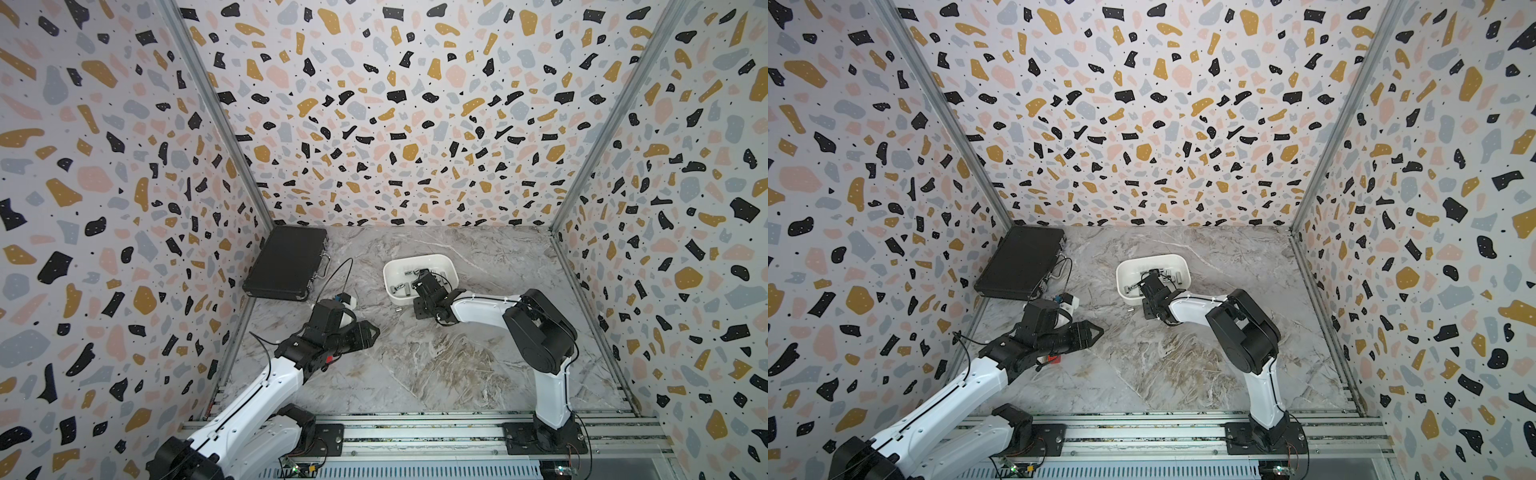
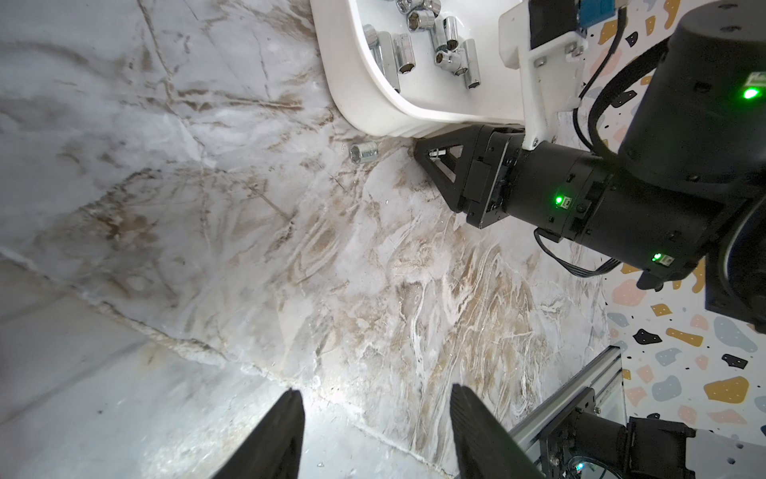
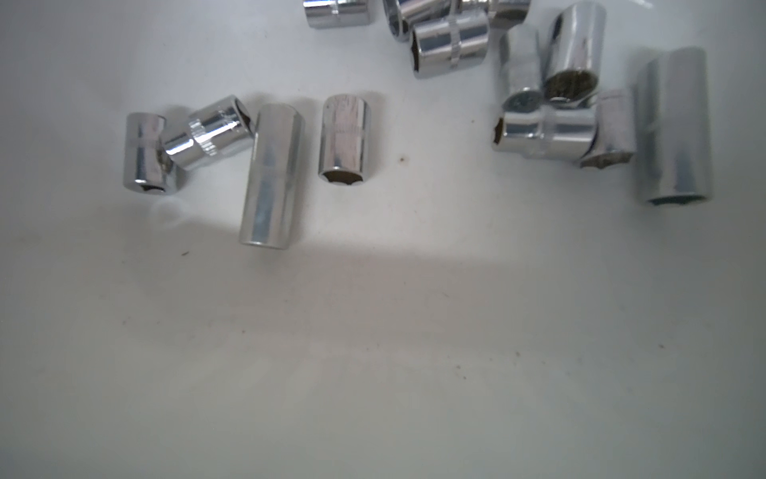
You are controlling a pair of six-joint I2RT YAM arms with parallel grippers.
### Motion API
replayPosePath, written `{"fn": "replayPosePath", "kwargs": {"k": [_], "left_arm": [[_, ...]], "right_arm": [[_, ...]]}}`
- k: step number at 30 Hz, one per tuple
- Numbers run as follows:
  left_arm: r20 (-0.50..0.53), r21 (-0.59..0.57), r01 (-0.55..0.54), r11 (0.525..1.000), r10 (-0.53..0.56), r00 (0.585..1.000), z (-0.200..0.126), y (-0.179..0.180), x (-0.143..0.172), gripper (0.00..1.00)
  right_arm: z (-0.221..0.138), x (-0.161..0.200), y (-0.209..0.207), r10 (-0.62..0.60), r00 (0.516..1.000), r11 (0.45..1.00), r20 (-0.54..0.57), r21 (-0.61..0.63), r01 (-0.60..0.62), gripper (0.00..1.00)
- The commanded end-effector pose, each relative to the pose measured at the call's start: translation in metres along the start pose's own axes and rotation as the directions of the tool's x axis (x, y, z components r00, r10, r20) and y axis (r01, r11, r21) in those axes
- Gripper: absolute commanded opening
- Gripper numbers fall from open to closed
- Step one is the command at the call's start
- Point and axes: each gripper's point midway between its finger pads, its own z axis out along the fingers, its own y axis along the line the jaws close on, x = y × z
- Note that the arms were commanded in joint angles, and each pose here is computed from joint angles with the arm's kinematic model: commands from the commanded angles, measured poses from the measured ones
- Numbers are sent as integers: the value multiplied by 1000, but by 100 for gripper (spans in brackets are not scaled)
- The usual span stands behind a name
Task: Put the socket on the desktop into the storage box
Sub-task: Pick up the socket head at the center of the board.
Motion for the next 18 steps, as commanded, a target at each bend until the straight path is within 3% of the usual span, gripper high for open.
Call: {"fn": "replayPosePath", "kwargs": {"k": [1,18], "left_arm": [[16,7,-9,1000,9,1000,1,-2,-3,60],[20,18,12,1000,-13,1000,3,-6,-8,60]], "right_arm": [[-2,0,0,-6,1000,1000,-4,19,6,29],[-48,-5,12,-4,999,998,33,-69,7,25]]}}
